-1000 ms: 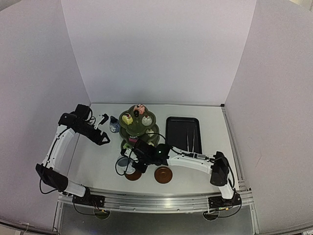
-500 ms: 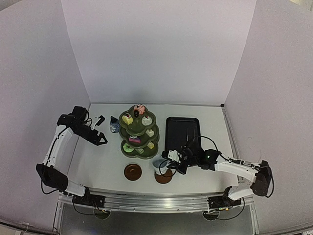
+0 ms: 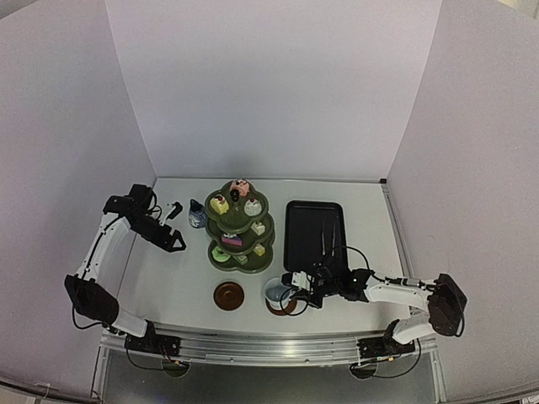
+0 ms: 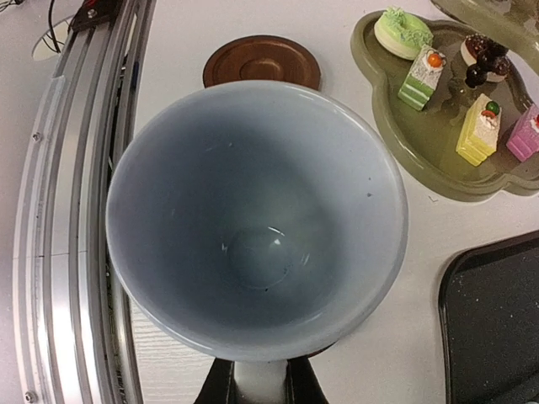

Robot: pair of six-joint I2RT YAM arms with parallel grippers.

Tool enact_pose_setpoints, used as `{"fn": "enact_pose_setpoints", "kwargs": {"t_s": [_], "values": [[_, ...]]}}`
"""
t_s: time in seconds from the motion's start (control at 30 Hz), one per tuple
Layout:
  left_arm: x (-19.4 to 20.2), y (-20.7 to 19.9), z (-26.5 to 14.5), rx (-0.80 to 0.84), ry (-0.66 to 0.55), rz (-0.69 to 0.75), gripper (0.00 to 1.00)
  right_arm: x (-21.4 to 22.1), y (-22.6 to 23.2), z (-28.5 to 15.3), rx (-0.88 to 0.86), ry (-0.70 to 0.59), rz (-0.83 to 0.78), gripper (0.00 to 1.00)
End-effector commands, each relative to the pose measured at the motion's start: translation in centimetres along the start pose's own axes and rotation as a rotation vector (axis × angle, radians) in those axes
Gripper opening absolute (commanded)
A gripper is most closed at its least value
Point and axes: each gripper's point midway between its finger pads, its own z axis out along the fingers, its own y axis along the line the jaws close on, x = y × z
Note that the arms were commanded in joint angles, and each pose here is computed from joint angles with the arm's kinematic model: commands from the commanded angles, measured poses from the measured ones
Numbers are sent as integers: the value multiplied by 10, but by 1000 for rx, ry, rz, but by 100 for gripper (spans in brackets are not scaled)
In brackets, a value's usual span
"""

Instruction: Serve the afternoon tea

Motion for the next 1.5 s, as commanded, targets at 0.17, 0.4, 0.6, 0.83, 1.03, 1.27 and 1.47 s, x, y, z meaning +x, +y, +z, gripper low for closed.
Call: {"fn": "enact_pose_setpoints", "kwargs": {"t_s": [0.17,0.4,0.6,0.83,1.03,1.27,1.47], "values": [[20,-5,2,43,93,-31,92,-17,-18,6,78,-86,-108,0],[23,-2,3,33,105,-31,91,-13,-14,7,60,-85,-123,0],[21,-2,3,36,106,-29,92,-8,-12,5,50,-85,-104,0],[20,-1,6,40,106,-31,91,-1,-10,9,28,-75,-81,0],[16,-1,6,47,99,-30,91,-3,-12,15,13,-76,-82,0],[18,-2,5,46,96,-27,92,6,-16,11,53,-61,-56,0],[16,-2,6,51,92,-27,91,7,-20,5,81,-64,-63,10]]}}
